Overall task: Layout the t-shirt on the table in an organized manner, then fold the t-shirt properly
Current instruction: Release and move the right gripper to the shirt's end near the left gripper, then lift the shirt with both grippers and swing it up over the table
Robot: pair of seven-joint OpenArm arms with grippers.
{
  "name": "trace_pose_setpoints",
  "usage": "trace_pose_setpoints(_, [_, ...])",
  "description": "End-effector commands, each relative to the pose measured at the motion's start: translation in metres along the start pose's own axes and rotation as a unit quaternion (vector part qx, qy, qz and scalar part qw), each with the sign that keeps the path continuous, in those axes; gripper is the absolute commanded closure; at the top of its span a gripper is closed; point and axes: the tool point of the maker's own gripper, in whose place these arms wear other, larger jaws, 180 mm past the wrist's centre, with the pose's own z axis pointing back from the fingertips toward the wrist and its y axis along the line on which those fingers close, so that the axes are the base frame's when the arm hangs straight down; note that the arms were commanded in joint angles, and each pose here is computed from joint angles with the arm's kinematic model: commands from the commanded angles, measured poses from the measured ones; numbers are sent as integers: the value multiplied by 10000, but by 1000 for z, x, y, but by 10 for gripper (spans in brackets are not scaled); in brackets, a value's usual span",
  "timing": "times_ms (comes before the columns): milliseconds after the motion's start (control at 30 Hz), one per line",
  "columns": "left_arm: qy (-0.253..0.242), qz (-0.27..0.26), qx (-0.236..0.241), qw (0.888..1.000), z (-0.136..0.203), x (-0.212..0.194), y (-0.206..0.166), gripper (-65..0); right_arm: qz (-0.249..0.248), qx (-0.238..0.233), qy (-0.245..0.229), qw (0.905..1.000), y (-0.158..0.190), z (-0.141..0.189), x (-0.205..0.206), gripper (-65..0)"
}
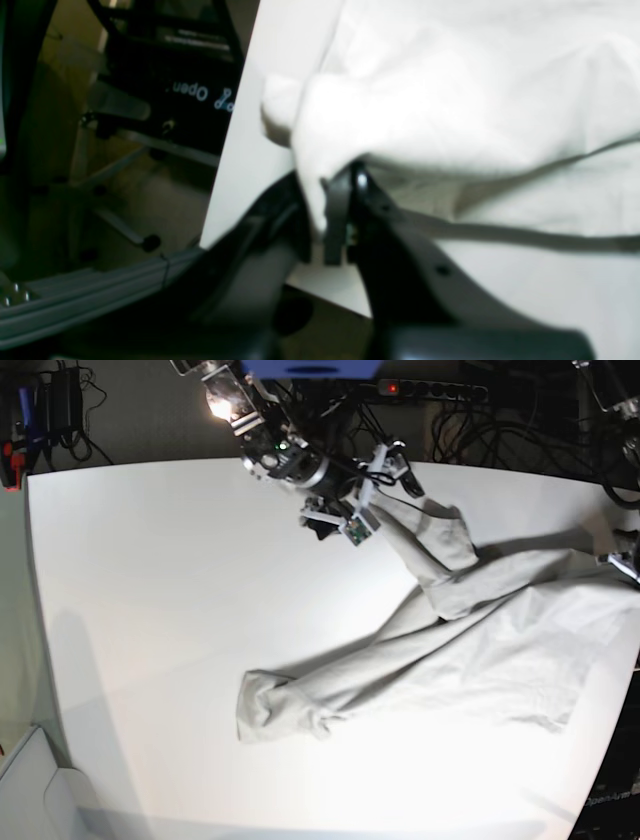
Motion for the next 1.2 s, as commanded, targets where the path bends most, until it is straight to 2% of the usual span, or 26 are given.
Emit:
trace_pose_setpoints(0, [-265, -42, 123, 9996, 5, 17, 10, -4, -14, 71, -146, 9999, 5, -1, 10, -589])
trace_pose_setpoints(133, [-250, 25, 99, 9996, 5, 15, 7, -4, -30, 171, -178, 9997, 11, -3, 14, -593])
trace_pose_setpoints(267, [-246, 37, 89, 9997, 4, 14, 6, -4, 167, 597, -195, 9979, 28, -3, 15, -586])
trace_pose_setpoints(333, [-246, 37, 89, 9997, 4, 14, 6, -4, 191, 645, -211, 9975, 29, -2, 15, -544])
trace_pose_setpoints(400, [-246, 37, 89, 9997, 4, 14, 6, -4, 199, 643, -230, 9975, 29, -2, 17, -437])
trace_pose_setpoints(500, [-247, 42, 95, 9996, 5, 14, 7, -4, 332, 547, -154, 9978, 17, -1, 16, -185])
trace_pose_setpoints(567, [-247, 42, 95, 9996, 5, 14, 7, -4, 397, 502, 113, 9979, 8, -5, 7, -21])
trace_pose_setpoints(600, [-245, 47, 90, 9996, 5, 14, 6, -4, 444, 468, 304, 9975, 2, -8, 3, 0])
trace_pose_setpoints(700, [-233, 111, 36, 9997, 4, 10, 0, -4, 526, 391, 744, 9951, -12, -13, -9, 0])
trace_pose_setpoints(800, [-310, 57, 28, 9995, 9, 13, -3, -4, 652, 278, 750, 9947, -25, -8, -6, 0])
trace_pose_setpoints(1000, [-391, -3, -37, 9992, 18, 12, -13, -4, 724, -572, 218, 9955, -81, 40, 34, 0])
trace_pose_setpoints(1167, [-416, 113, -135, 9990, 20, 8, -24, -4, 955, -1452, -59, 9848, -132, 95, 70, 0])
